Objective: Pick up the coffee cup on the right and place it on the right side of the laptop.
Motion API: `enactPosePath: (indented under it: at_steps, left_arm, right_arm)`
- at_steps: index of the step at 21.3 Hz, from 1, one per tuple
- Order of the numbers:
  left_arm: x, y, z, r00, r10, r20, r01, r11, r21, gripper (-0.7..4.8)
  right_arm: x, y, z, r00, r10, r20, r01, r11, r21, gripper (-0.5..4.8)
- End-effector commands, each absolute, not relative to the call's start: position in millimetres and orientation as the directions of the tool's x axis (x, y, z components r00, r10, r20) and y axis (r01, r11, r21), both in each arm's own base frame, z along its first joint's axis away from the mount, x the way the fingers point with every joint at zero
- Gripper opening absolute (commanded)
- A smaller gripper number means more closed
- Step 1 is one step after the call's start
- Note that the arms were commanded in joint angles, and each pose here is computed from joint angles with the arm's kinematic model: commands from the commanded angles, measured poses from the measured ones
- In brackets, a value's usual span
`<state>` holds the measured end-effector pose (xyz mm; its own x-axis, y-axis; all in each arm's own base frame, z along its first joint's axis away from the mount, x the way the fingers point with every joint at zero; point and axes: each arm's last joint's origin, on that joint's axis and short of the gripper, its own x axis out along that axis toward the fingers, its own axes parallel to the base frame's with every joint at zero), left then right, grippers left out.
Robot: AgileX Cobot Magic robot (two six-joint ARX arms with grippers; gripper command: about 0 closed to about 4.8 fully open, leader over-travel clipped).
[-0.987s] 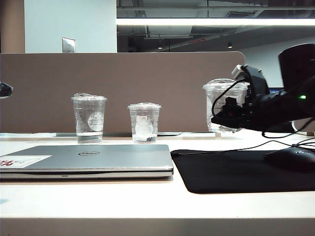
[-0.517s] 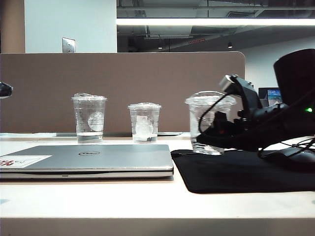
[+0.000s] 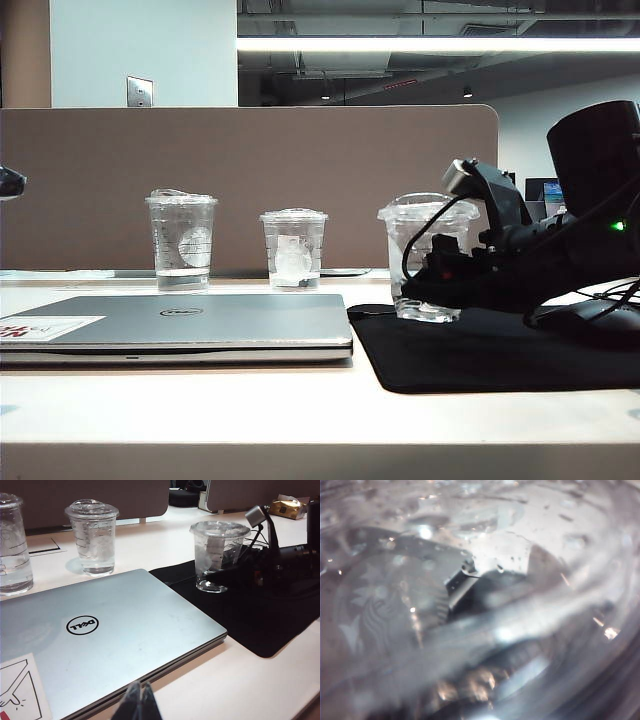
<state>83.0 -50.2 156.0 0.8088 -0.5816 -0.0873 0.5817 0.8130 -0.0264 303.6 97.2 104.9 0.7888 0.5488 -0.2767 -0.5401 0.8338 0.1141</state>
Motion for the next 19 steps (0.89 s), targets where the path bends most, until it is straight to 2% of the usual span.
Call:
enactPosePath:
  at_steps: [1,7,10,13,19]
  left_arm:
    - [82.9,-50.2,158.1,0.81,-0.582,-0.074,0.582,0.813,-0.023,-0.05]
    - [82.9,-50.2,158.1,0.81,-0.582,-0.074,0.582,0.813,-0.023,-0.05]
    - [82.9,-50.2,158.1,0.81,-0.582,-0.074,0.582,0.813,-0.023,-0.05]
    - [82.9,-50.2,158.1,0.81,-0.582,-0.074,0.582,0.813,-0.023,-0.05]
    - [82.9,-50.2,158.1,0.81,-0.582,-0.074,0.582,0.813,-0.023,-0.05]
  right_arm:
    - [305.1,97.9,109.2,0.793,0.552,-0.258,-0.545,0.832,0.105,2.75]
    - [304.4,97.7,106.7,0.786,0.549,-0.283,-0.541,0.833,0.112,2.88]
    - [303.7,97.5,104.5,0.78,0.547,-0.305,-0.539,0.834,0.119,3.4]
    - [303.2,97.3,102.8,0.774,0.546,-0.322,-0.537,0.835,0.124,3.44]
    - [302.4,97.1,100.8,0.767,0.543,-0.342,-0.534,0.835,0.131,4.56]
